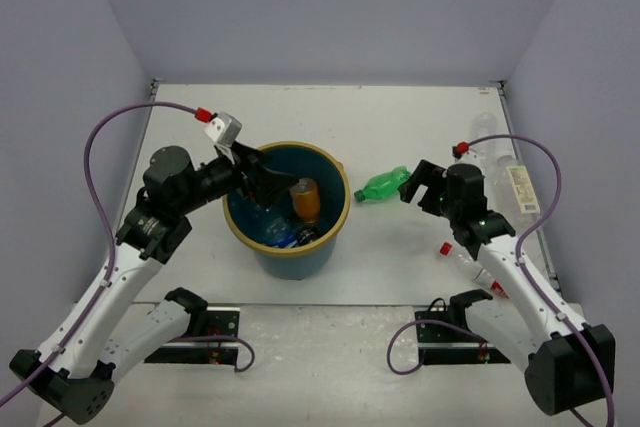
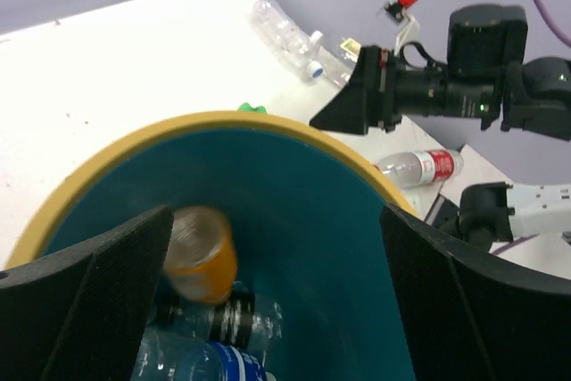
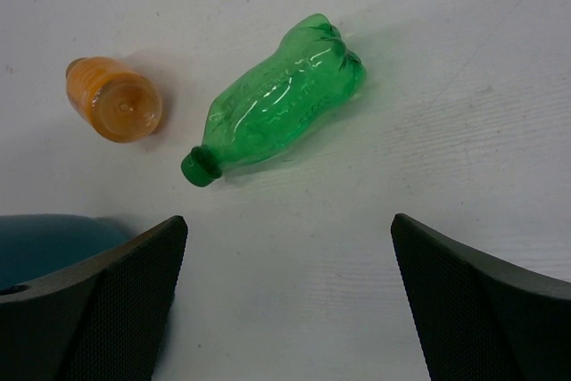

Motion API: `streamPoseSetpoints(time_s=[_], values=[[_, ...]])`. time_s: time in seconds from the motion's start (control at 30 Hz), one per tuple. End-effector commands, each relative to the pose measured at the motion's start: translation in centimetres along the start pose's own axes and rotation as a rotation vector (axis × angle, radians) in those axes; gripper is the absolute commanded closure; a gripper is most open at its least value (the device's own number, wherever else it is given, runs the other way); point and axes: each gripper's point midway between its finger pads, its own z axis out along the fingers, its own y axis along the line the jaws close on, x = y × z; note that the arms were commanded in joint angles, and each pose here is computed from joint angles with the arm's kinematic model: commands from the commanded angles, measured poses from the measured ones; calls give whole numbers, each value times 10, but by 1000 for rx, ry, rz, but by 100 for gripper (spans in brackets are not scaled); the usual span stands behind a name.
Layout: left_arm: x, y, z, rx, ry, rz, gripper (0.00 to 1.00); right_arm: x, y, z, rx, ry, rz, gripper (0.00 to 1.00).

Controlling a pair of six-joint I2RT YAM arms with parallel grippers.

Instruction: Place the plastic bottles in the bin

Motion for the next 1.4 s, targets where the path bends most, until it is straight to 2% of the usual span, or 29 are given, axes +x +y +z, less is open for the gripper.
streamPoseSetpoints(time_s=[0.0, 0.1, 0.17, 0.23, 0.3, 0.33, 0.43, 0.53, 0.6, 0.7, 1.07, 1.17, 1.2, 1.23, 1.37], values=[[-56, 9, 2, -110, -115, 70, 0, -31, 21, 2, -30, -76, 43, 1], [-86, 27, 2, -239, -160, 99, 0, -33, 22, 11, -10, -69, 54, 1], [-99, 53, 1, -385, -182, 113, 0, -29, 20, 20, 24, -33, 63, 1], [-103, 75, 0, -485, -177, 108, 0, -25, 18, 30, 52, -1, 71, 1], [-104, 114, -6, -607, -179, 83, 0, -20, 17, 44, 79, 26, 82, 1], [-102, 122, -6, -592, -177, 47, 0, -18, 16, 48, 91, 32, 87, 1], [-85, 166, -19, -643, -168, -54, 0, -9, 10, 66, 156, 89, 115, 1], [-53, 211, -45, -881, -166, -146, 0, -3, 3, 87, 230, 105, 111, 1], [-16, 229, -60, -994, -123, -197, 0, -3, 4, 99, 253, 129, 112, 1], [18, 232, -67, -1010, -112, -236, 0, 8, 5, 117, 262, 173, 130, 1], [45, 218, -94, -1042, -110, -234, 0, 33, -1, 140, 314, 233, 226, 3], [56, 217, -94, -1037, -93, -258, 0, 37, -2, 144, 321, 234, 237, 15], [59, 217, -92, -1025, -86, -266, 0, 38, -1, 144, 319, 233, 233, 22], [62, 217, -91, -1020, -80, -273, 0, 38, -1, 145, 318, 234, 225, 34], [71, 220, -89, -1024, -57, -287, 0, 36, 0, 142, 306, 231, 188, 64]])
